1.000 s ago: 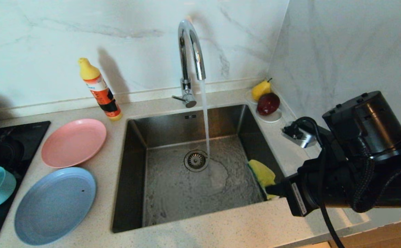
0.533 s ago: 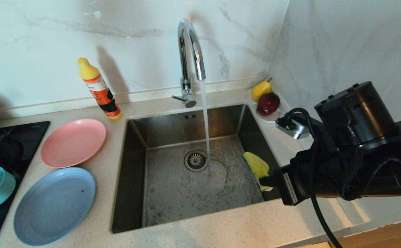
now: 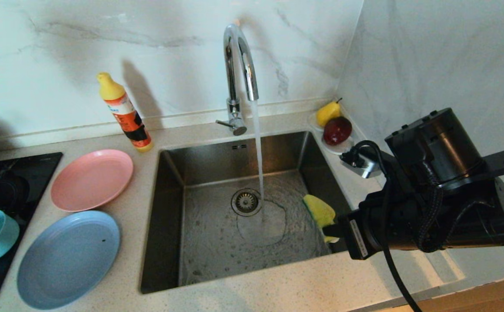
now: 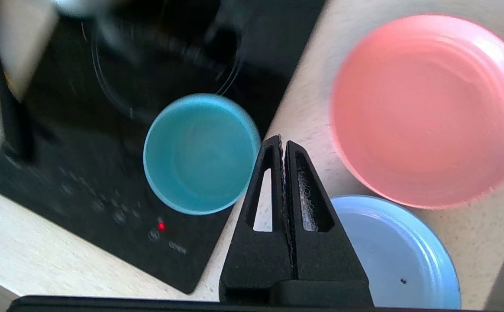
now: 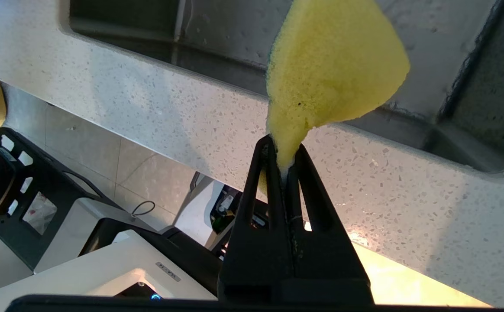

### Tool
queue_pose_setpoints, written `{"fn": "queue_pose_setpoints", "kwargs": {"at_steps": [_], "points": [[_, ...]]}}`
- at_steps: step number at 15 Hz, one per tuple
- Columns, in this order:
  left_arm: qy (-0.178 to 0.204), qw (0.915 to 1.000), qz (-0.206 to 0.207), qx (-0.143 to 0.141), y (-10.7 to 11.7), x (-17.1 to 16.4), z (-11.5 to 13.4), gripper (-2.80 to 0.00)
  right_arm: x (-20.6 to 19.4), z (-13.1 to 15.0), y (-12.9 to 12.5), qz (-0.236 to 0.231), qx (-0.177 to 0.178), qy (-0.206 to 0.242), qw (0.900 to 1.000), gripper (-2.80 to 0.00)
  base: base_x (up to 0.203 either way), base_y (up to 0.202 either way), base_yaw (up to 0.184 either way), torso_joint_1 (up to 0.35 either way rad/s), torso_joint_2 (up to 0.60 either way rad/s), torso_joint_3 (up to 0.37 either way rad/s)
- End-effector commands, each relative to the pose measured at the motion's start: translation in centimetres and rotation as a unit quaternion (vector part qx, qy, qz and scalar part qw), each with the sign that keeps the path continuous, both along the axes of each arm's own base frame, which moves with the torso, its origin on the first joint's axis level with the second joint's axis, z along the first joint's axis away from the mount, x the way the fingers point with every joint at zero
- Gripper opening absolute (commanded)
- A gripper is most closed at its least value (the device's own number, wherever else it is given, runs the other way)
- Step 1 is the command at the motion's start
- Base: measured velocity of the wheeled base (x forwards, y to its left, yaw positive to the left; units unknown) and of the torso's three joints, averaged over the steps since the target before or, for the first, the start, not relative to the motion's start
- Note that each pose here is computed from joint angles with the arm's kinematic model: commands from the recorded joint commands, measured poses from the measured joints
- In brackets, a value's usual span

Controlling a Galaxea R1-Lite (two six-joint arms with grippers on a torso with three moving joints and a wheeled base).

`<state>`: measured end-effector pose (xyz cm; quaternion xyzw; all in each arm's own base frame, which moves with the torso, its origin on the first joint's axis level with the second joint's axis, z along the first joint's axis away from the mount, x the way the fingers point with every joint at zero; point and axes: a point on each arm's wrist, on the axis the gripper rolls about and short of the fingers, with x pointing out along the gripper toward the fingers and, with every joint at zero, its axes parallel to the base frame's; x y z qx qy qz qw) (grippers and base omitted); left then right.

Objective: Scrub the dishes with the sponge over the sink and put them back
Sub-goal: Pick up a bowl and the sponge

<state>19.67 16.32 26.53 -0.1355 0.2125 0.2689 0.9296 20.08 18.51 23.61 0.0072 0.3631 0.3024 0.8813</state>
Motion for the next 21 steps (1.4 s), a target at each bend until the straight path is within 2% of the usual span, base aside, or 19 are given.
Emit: {"fn": "queue_pose_setpoints", "kwargs": {"at_steps": [1, 5, 7, 9, 10, 13, 21], "points": [[0.002, 0.9976, 0.026, -0.065, 3.7, -0.8, -1.8, -2.8, 0.3, -0.6, 0.1, -0.003, -0.006, 0.009, 1.0, -2.8, 0.0, 0.0, 0.0, 0.0, 0.0, 0.0], [-0.001, 0.9843, 0.083, -0.156, 6.3, -0.7, -3.2, -2.8, 0.6, -0.5, 0.5, -0.003, -0.004, 0.007, 1.0, -2.8, 0.0, 0.0, 0.0, 0.0, 0.0, 0.0], [0.001, 0.9781, 0.095, -0.185, 7.7, -1.2, -4.4, -2.8, 0.7, -0.7, 0.5, -0.003, -0.006, 0.01, 1.0, -2.8, 0.0, 0.0, 0.0, 0.0, 0.0, 0.0], [0.011, 0.9737, 0.107, -0.201, 8.6, -1.7, -5.7, -2.8, 0.9, -0.9, 0.7, -0.003, -0.009, 0.012, 1.0, -2.8, 0.0, 0.0, 0.0, 0.0, 0.0, 0.0], [0.015, 0.9727, 0.11, -0.204, 8.9, -1.7, -6.2, 0.0, 0.9, -1.0, 0.7, -0.003, -0.01, 0.013, 1.0, -2.8, 0.0, 0.0, 0.0, 0.0, 0.0, 0.0], [0.016, 0.9681, 0.107, -0.226, 10.2, -1.9, -7.5, 0.0, 1.1, -1.1, 0.9, -0.003, -0.01, 0.013, 1.0, -2.8, 0.0, 0.0, 0.0, 0.0, 0.0, 0.0], [0.053, 0.9549, 0.121, -0.266, 12.6, -1.9, -11.7, 0.0, 1.4, -1.6, 1.4, -0.002, -0.017, 0.018, 1.0, -2.8, 0.0, 0.0, 0.0, 0.0, 0.0, 0.0]]}}
